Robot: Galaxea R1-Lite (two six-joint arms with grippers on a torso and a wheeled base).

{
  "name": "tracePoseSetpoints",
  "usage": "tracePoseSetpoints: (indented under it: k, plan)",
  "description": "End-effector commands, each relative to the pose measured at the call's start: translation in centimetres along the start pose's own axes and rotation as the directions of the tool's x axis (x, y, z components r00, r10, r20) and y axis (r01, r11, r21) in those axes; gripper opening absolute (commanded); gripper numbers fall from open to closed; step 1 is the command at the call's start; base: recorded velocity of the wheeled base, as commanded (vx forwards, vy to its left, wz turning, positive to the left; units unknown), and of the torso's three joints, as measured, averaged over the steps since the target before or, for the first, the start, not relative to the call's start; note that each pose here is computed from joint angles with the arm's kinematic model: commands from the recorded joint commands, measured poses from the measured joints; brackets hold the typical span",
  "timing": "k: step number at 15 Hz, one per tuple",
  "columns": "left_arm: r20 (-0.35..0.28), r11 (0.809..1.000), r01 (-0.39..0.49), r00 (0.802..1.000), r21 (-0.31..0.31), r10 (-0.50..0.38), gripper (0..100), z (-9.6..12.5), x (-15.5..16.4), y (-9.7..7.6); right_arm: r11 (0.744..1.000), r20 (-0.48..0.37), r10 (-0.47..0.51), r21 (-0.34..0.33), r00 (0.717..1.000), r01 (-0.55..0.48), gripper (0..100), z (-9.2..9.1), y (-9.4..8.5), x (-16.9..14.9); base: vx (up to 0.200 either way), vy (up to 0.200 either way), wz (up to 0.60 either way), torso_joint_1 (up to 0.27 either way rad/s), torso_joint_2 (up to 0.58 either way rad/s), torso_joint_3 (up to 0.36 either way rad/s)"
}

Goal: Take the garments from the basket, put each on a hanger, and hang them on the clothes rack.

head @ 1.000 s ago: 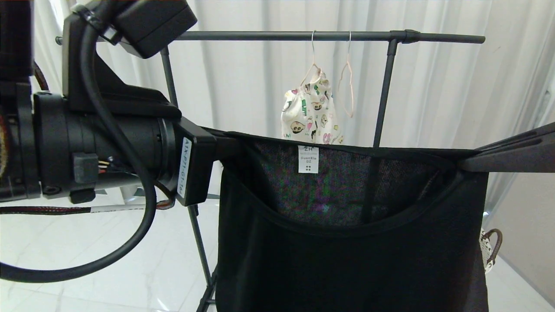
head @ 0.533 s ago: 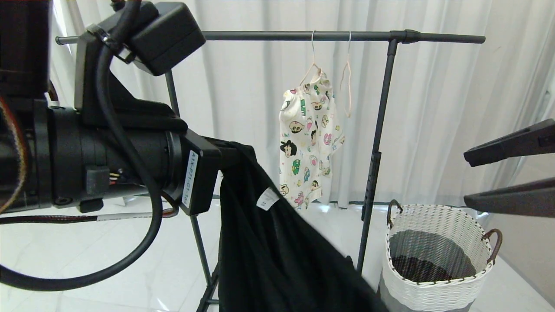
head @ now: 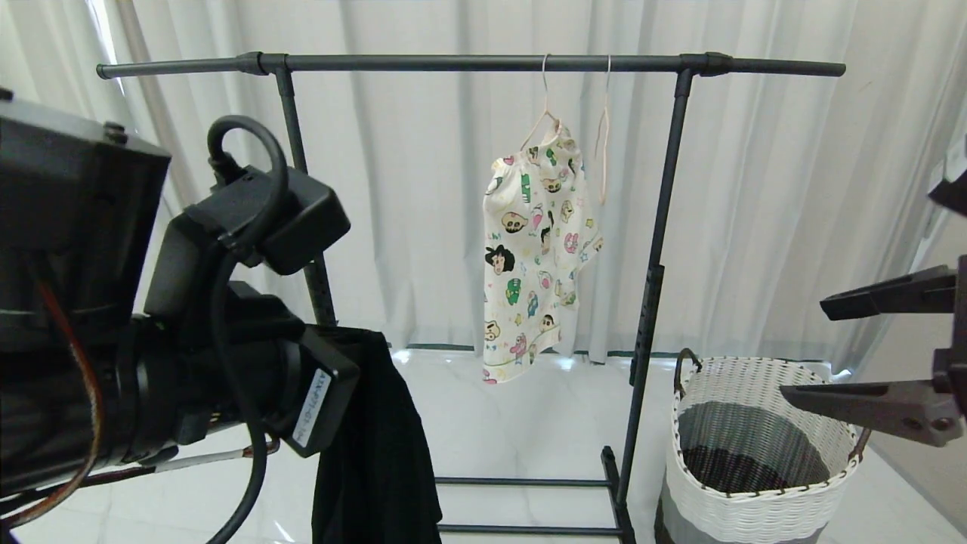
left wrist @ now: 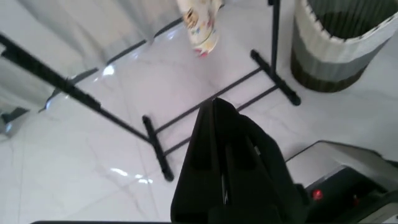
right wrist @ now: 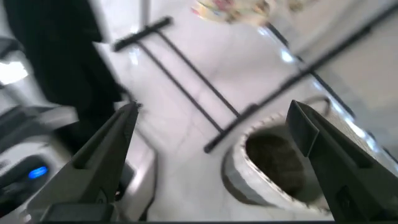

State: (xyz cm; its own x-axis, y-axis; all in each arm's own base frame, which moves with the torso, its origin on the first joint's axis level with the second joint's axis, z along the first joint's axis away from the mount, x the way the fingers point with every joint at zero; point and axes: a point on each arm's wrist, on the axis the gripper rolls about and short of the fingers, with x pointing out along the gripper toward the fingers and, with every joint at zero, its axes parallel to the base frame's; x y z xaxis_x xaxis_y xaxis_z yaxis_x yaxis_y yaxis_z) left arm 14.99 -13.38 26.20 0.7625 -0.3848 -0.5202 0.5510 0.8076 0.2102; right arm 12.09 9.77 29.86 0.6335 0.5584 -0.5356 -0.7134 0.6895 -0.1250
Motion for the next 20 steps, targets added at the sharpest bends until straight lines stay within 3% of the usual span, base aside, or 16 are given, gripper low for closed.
tracePoseSetpoints:
  k: [1,3,7,9,10,13,14,17,20]
  plan:
    - [0.001,0.999,-0.034,0.999,-0.020,0.034,0,-1.8,-1.6,0.9,0.978,-0.013,-0.205,0.045,0.979,0.205,100,-4.5,-1.0,1.3,0.000,0.000,0.00,0.000,0.00,0.000]
    - [-0.012,0.997,-0.065,0.998,-0.039,0.065,0,-3.3,-2.4,1.6,0.948,0.026,-0.313,0.062,0.949,0.311,100,-6.9,-1.0,2.0,0.000,0.000,0.00,0.000,0.00,0.000]
    - [-0.063,0.988,-0.138,0.989,-0.073,0.133,0,-5.1,-2.5,2.7,0.940,0.021,-0.337,0.068,0.941,0.335,100,-9.7,-0.5,1.5,0.000,0.000,0.00,0.000,0.00,0.000]
    - [-0.107,0.970,-0.214,0.974,-0.113,0.202,0,-6.1,-2.5,3.9,0.923,-0.010,-0.379,0.068,0.925,0.379,100,-10.6,-1.0,1.4,0.000,0.000,0.00,0.000,0.00,0.000]
    - [-0.141,0.952,-0.270,0.958,-0.142,0.251,0,-6.7,-2.4,4.8,0.901,-0.037,-0.425,0.074,0.904,0.427,100,-11.1,-1.6,1.2,0.000,0.000,0.00,0.000,0.00,0.000]
    - [-0.180,0.901,-0.385,0.918,-0.201,0.353,0,-7.5,-3.1,6.7,0.854,-0.069,-0.491,0.160,0.869,0.495,100,-11.4,-3.1,0.7,0.000,0.000,0.00,0.000,0.00,0.000]
    - [-0.187,0.894,-0.397,0.913,-0.208,0.362,0,-7.6,-3.1,6.9,0.846,-0.074,-0.498,0.176,0.864,0.503,100,-11.6,-3.3,0.6,0.000,0.000,0.00,0.000,0.00,0.000]
    - [-0.220,0.895,-0.397,0.909,-0.203,0.353,0,-8.7,-2.8,6.6,0.824,-0.079,-0.512,0.236,0.855,0.515,100,-11.5,-4.0,0.4,0.000,0.000,0.00,0.059,-0.21,-0.203]
    - [-0.187,0.891,-0.403,0.911,-0.211,0.367,0,-8.3,-2.4,6.8,0.826,-0.061,-0.510,0.242,0.858,0.509,100,-11.0,-4.2,0.2,0.000,0.000,0.00,0.181,-0.49,-0.277]
